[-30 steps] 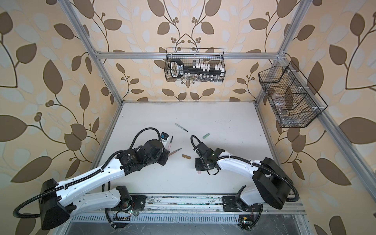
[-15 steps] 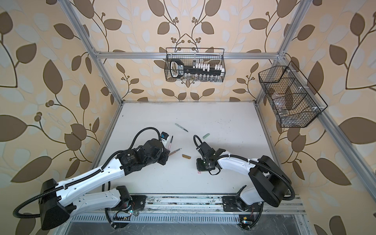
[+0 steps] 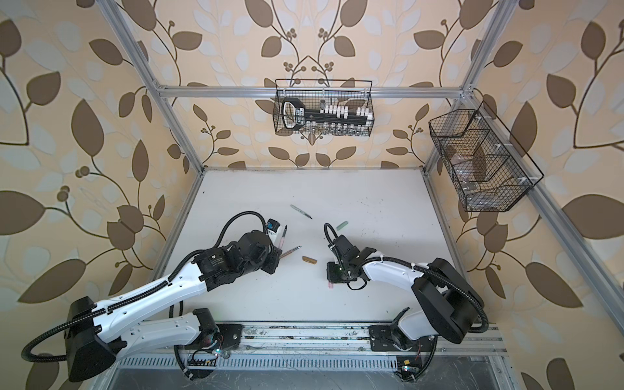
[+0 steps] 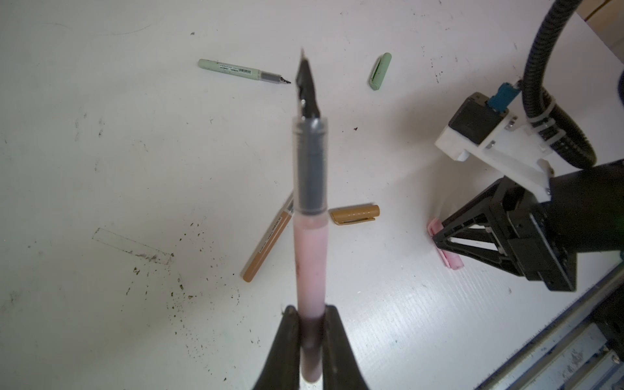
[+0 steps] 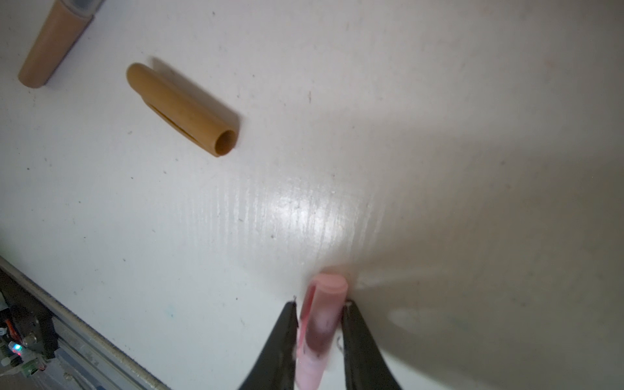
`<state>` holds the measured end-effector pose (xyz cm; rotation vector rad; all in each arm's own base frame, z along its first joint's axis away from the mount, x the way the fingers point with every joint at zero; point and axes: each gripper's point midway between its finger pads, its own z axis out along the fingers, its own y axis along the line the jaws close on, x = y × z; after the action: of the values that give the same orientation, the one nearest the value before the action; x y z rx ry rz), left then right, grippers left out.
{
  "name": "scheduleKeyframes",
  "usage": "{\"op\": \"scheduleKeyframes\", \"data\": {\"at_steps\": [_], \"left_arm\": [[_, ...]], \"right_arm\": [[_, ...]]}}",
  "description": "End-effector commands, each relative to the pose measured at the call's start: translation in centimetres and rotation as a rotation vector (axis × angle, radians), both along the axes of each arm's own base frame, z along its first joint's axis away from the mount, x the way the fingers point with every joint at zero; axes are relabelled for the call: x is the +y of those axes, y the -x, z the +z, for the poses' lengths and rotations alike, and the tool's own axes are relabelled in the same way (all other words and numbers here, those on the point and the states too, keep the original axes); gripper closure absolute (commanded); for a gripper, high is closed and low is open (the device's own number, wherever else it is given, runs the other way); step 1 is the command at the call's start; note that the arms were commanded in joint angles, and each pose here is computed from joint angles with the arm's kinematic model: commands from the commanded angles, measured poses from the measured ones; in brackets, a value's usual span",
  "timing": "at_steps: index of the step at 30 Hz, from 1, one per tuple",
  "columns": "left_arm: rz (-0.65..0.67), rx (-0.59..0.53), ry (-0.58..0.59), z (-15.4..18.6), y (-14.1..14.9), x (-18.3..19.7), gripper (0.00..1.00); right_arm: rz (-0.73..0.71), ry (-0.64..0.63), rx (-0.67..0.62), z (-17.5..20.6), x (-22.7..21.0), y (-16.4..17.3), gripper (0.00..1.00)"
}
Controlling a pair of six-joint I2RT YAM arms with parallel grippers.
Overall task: Insert pens into pen caps
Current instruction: Pick up a pen cap from the bottom-center of the table.
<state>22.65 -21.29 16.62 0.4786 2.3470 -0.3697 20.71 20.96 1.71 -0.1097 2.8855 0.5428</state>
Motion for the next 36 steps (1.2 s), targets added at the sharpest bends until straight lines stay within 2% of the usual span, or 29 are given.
{"op": "scheduleKeyframes", "data": {"at_steps": [1, 14, 22, 30, 36], "left_arm": [[-0.008, -0.024, 0.008, 0.6, 0.0, -0.1, 0.87], [-0.009, -0.029, 0.016, 0.8, -0.1, -0.2, 0.87], [-0.018, -0.045, 0.037, 1.5, -0.4, -0.8, 0.87], [-0.031, -0.054, 0.059, 1.8, -0.7, -1.6, 0.87], [-0.073, -0.091, 0.101, 2.8, -1.3, -3.1, 0.88]], "right_arm": [[0.01, 0.058, 0.052, -1.5, -1.2, 1.6, 0.76], [0.016, 0.066, 0.036, -1.3, -1.1, 1.1, 0.81], [0.023, 0.046, -0.025, 0.1, -0.8, 0.1, 0.84], [0.002, -0.017, -0.148, 3.1, -0.9, -1.8, 0.89], [-0.021, -0.143, -0.323, 7.9, -0.6, -4.2, 0.93]]}}
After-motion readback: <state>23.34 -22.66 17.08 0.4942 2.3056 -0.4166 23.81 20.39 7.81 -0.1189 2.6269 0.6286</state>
